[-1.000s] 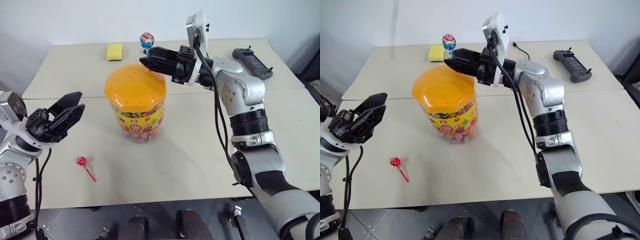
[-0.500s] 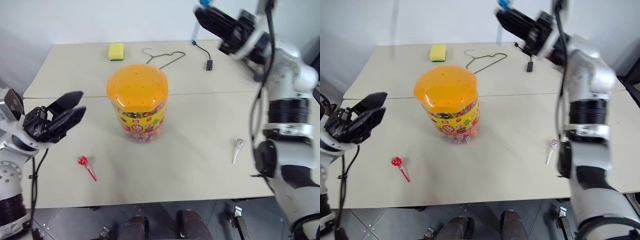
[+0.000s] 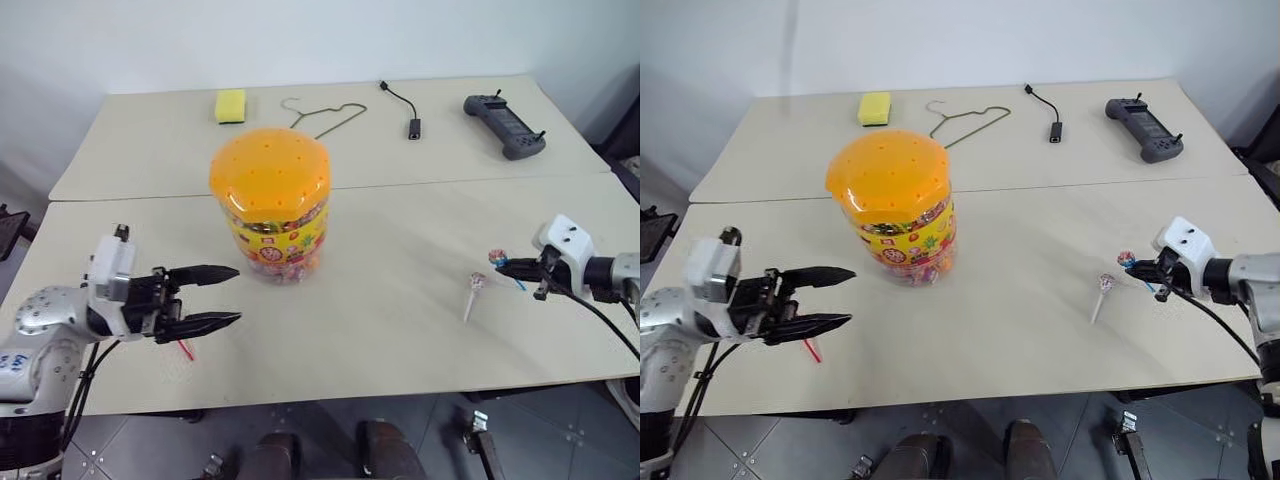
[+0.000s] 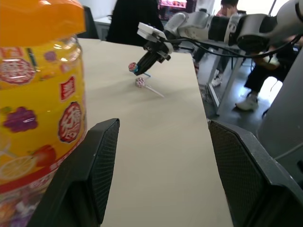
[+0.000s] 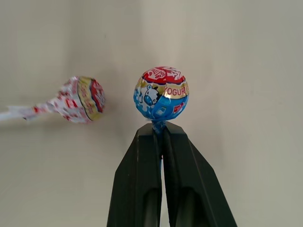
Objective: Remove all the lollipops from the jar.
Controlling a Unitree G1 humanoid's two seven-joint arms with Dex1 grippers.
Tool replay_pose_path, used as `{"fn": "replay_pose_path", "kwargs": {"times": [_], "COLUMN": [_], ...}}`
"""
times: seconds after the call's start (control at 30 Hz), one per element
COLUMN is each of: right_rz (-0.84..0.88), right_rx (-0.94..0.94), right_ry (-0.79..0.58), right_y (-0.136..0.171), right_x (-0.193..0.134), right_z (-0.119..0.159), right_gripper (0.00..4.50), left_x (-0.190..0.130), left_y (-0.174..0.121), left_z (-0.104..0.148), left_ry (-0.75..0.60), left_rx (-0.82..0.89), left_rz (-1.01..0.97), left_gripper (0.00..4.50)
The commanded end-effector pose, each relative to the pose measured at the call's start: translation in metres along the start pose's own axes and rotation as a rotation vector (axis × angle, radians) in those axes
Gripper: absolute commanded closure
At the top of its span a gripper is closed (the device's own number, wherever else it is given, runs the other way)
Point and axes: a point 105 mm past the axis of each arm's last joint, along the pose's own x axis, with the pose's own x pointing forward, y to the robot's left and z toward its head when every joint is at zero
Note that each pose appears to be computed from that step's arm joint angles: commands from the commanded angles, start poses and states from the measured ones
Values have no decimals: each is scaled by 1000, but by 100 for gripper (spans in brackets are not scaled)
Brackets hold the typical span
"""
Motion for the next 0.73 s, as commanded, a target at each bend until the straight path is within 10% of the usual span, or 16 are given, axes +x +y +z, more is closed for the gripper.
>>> {"fn": "replay_pose_path", "kwargs": {"times": [0.03,0.43,0.73], "right_rz": [-38,126,443], "right_rx": [28,-124,-236], "right_ry": [47,-592,-666], "right_y": [-3,43,140], "right_x": [-14,-30,30], "right_z": [-20,107,116], "right_gripper": [393,20,2], "left_x": [-1,-39,-62], "left_y": [1,39,50], "left_z": [-3,-37,-57], "left_ry": [23,315,351], "left_rx": [24,35,170], "left_rz": [0,367,600], "left_gripper": [131,131,131]}}
